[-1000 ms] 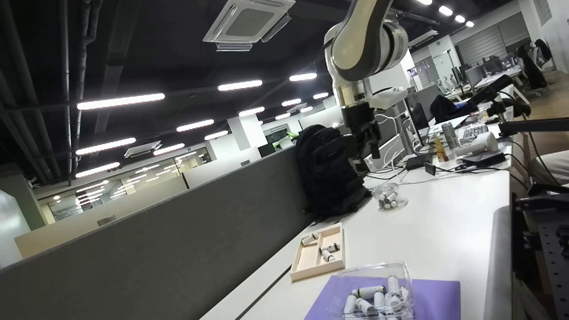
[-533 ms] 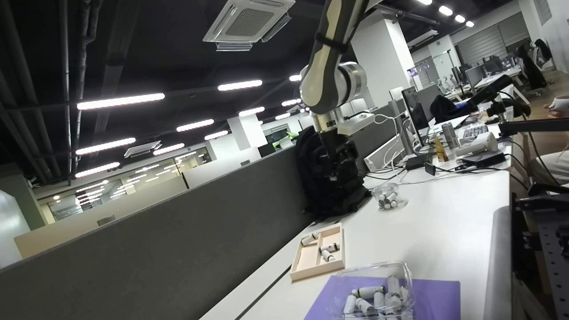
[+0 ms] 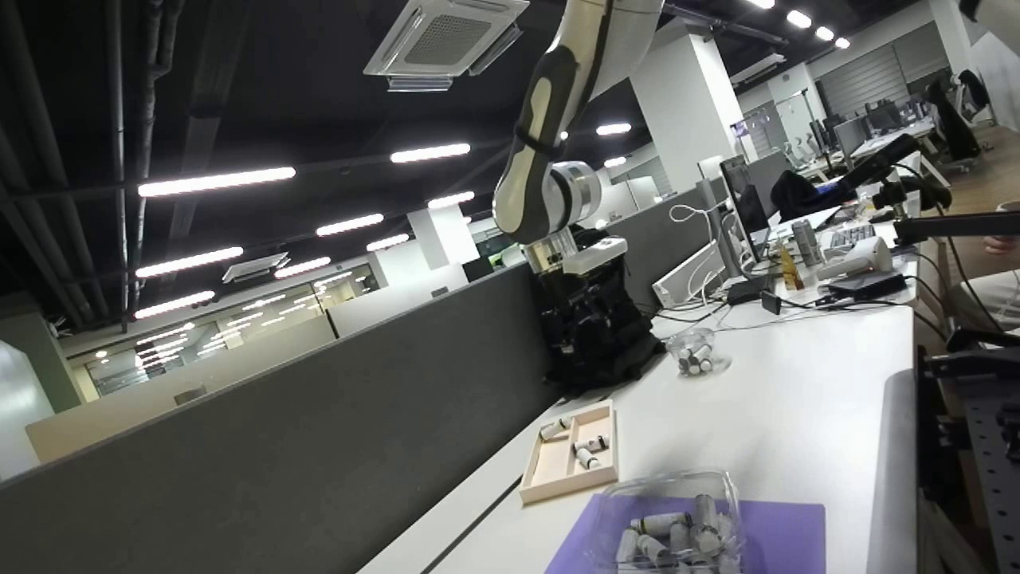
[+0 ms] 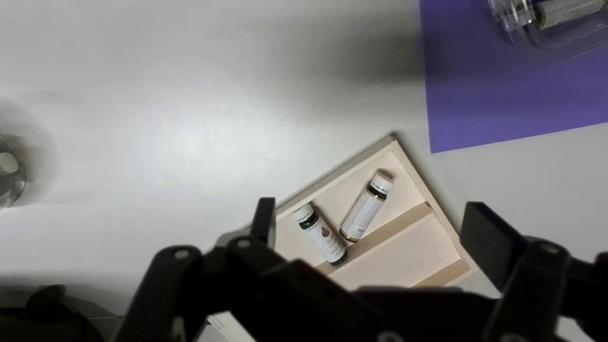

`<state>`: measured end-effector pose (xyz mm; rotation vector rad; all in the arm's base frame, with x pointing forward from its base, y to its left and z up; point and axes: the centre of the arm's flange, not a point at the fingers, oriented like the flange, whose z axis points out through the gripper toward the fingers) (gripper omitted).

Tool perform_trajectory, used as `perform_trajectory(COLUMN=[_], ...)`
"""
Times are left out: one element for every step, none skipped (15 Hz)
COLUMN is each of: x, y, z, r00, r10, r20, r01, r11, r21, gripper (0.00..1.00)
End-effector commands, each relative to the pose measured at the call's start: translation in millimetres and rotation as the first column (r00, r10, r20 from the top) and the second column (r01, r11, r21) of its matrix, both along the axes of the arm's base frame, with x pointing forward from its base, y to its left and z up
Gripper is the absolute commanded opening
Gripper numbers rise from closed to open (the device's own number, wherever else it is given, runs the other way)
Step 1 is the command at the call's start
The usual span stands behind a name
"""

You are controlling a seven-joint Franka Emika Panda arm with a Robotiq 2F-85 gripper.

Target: Pick up a bottle from the tray and put it on the table

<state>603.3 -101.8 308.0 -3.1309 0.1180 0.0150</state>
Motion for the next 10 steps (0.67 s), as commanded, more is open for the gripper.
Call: perform_trajectory(x=[45.6, 46.8, 23.7, 28.9, 32.3, 34.0, 34.8, 33.8, 37.0, 42.0], y=[-6.7, -9.0, -3.2, -5.1, -6.3, -7.0, -7.1, -4.0, -2.3, -1.1], z=[-15.9, -16.9, -18.9, -23.0, -25.3, -26.1, -25.5, -27.7, -33.7, -40.2], r00=[1.000, 1.000, 1.000, 1.000, 1.000, 1.000, 1.000, 1.000, 0.998, 0.995], r10=[-0.010, -0.011, 0.010, 0.012, 0.011, 0.011, 0.011, 0.017, 0.024, 0.042], r20=[-0.018, -0.017, -0.015, -0.016, -0.015, -0.014, -0.012, 0.022, 0.057, 0.086], r01=[0.009, 0.011, -0.011, -0.012, -0.012, -0.011, -0.011, -0.016, -0.021, -0.037], r11=[1.000, 0.999, 1.000, 1.000, 1.000, 1.000, 1.000, 0.999, 0.998, 0.997], r21=[-0.027, -0.040, -0.015, -0.022, -0.024, -0.025, -0.025, -0.038, -0.056, -0.061], gripper=[1.00, 1.00, 1.00, 1.00, 1.00, 1.00, 1.00, 1.00, 1.00, 1.00])
